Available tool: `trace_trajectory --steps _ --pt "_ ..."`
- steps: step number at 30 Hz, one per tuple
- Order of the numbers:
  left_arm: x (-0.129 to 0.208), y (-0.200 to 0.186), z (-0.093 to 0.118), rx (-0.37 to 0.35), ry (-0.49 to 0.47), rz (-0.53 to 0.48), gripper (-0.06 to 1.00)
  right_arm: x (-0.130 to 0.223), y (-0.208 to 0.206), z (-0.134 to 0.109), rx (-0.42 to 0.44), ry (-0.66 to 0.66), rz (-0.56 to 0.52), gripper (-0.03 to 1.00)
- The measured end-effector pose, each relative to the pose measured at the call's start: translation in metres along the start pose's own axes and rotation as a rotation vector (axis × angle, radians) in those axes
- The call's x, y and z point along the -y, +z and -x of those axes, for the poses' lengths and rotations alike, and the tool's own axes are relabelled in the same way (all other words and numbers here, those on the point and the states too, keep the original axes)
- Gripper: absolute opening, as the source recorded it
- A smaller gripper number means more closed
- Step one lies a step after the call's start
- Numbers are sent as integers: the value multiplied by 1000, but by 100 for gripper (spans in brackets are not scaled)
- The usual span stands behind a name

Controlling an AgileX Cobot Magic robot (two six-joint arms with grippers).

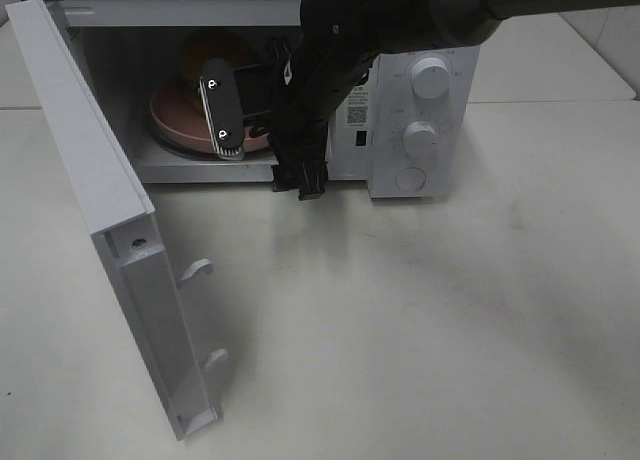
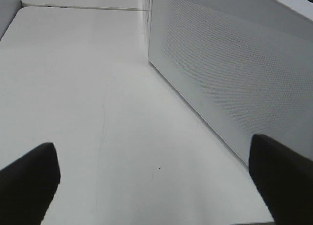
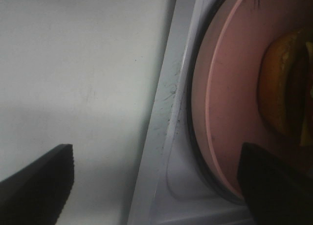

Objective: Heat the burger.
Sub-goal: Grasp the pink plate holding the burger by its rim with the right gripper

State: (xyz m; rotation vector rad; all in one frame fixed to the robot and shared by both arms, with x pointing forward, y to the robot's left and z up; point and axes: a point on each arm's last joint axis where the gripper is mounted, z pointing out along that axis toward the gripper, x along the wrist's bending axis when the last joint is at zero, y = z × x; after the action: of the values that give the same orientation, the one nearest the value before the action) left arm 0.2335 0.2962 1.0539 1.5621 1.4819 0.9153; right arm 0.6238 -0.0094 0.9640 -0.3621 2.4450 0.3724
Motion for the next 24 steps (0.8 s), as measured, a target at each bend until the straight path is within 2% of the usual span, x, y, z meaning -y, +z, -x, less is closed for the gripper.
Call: trace_trajectory --steps 16,24 --pt "0 0 0 0 0 0 97 -7 43 16 -7 57 -12 85" --pt "0 0 0 0 0 0 97 -11 57 27 17 81 -18 83"
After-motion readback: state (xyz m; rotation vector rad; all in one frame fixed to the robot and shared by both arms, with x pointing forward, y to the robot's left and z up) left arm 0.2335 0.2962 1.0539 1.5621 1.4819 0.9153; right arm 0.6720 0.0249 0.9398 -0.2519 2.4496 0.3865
